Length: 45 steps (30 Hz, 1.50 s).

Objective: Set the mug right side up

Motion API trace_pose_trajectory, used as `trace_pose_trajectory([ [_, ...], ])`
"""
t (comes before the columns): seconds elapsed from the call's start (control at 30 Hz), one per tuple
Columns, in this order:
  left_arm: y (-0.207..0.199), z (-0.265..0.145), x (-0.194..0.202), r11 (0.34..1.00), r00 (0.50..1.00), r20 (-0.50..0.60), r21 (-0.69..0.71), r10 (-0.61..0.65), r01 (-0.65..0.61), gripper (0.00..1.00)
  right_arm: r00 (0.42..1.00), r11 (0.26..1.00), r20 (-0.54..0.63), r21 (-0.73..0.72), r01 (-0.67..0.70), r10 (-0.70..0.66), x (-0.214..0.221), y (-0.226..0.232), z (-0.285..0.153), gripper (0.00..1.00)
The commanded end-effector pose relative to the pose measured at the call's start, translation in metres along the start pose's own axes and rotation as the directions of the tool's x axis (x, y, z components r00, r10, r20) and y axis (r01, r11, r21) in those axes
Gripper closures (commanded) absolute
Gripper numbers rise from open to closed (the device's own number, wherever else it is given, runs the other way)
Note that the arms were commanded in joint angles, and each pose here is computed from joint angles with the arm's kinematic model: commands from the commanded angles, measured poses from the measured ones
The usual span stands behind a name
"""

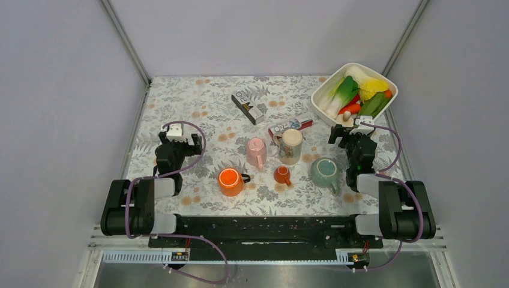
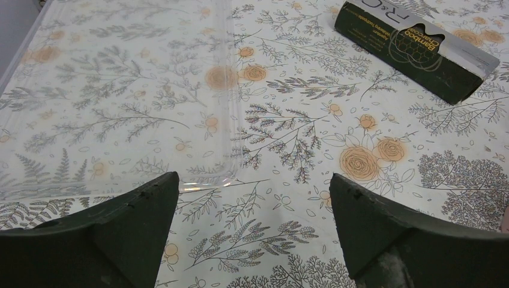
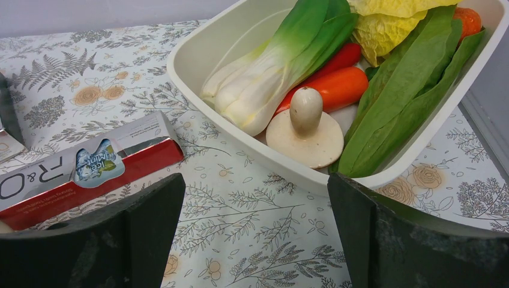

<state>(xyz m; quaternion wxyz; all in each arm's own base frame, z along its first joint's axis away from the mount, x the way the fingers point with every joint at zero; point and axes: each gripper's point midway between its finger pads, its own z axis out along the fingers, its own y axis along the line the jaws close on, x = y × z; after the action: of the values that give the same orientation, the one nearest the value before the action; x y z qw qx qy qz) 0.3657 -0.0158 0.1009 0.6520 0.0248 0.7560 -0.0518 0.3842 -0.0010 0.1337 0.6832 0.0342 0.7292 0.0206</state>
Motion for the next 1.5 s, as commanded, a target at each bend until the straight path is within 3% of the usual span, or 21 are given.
trace_pose_trajectory([
  [0.0,-0.002,0.003,-0.025,1.0,0.996,0.094,0.018,0.005,-0.007,0.01,0.999,0.999,-0.052,0.04,-0.007,0.009,0.019,-0.007,-0.005,0.02],
  [0.1,-0.016,0.002,-0.037,0.994,0.995,0.092,0.104,0.028,-0.038,0.01,0.999,1.0,-0.039,0.021,0.001,0.0,0.013,-0.004,-0.005,0.01],
  [0.2,-0.035,0.003,-0.062,0.966,0.995,-0.026,0.241,0.1,-0.091,0.01,0.999,1.0,-0.041,-0.006,0.009,-0.009,0.001,0.001,-0.006,0.01],
  [0.27,-0.059,-0.01,-0.081,0.912,0.98,-0.1,0.392,0.17,-0.118,0.01,0.997,0.998,-0.07,-0.066,0.009,-0.013,-0.002,0.012,-0.009,0.01],
  [0.33,-0.093,-0.037,-0.093,0.814,0.956,-0.142,0.564,0.259,-0.137,0.01,0.996,0.99,-0.072,-0.134,0.043,-0.053,-0.013,0.023,-0.012,0.01],
  [0.47,-0.152,-0.099,-0.075,0.541,0.818,-0.125,0.803,0.561,-0.248,0.01,0.999,0.954,-0.004,-0.296,0.044,-0.048,-0.046,0.054,-0.022,0.01],
  [0.67,-0.193,-0.118,-0.026,0.377,0.583,-0.154,0.881,0.798,-0.284,0.01,1.0,0.896,0.007,-0.444,-0.016,0.022,-0.081,0.085,-0.04,0.01],
  [0.87,-0.241,-0.113,0.003,0.261,0.407,-0.107,0.901,0.907,-0.345,0.01,1.0,0.862,0.0,-0.507,-0.021,0.024,-0.086,0.101,-0.059,0.01],
  [1.0,-0.241,-0.103,0.03,0.239,0.283,-0.135,0.896,0.95,-0.375,0.08,1.0,0.865,0.009,-0.501,-0.02,0.029,-0.085,0.1,-0.063,0.01],
  [1.13,-0.23,-0.089,0.053,0.24,0.169,-0.187,0.889,0.968,-0.391,0.31,0.999,0.861,0.007,-0.508,-0.028,0.037,-0.085,0.102,-0.064,0.01],
  [1.2,-0.229,-0.093,0.062,0.236,0.144,-0.196,0.904,0.97,-0.358,0.37,0.999,0.857,0.005,-0.513,-0.034,0.042,-0.086,0.103,-0.065,0.01],
  [1.37,-0.223,-0.098,0.068,0.219,0.113,-0.192,0.915,0.975,-0.34,0.38,0.999,0.85,0.009,-0.525,-0.039,0.052,-0.088,0.107,-0.066,0.01],
  [1.47,-0.219,-0.103,0.072,0.211,0.092,-0.191,0.926,0.977,-0.312,0.52,0.999,0.85,0.005,-0.524,-0.043,0.054,-0.087,0.107,-0.065,0.01],
])
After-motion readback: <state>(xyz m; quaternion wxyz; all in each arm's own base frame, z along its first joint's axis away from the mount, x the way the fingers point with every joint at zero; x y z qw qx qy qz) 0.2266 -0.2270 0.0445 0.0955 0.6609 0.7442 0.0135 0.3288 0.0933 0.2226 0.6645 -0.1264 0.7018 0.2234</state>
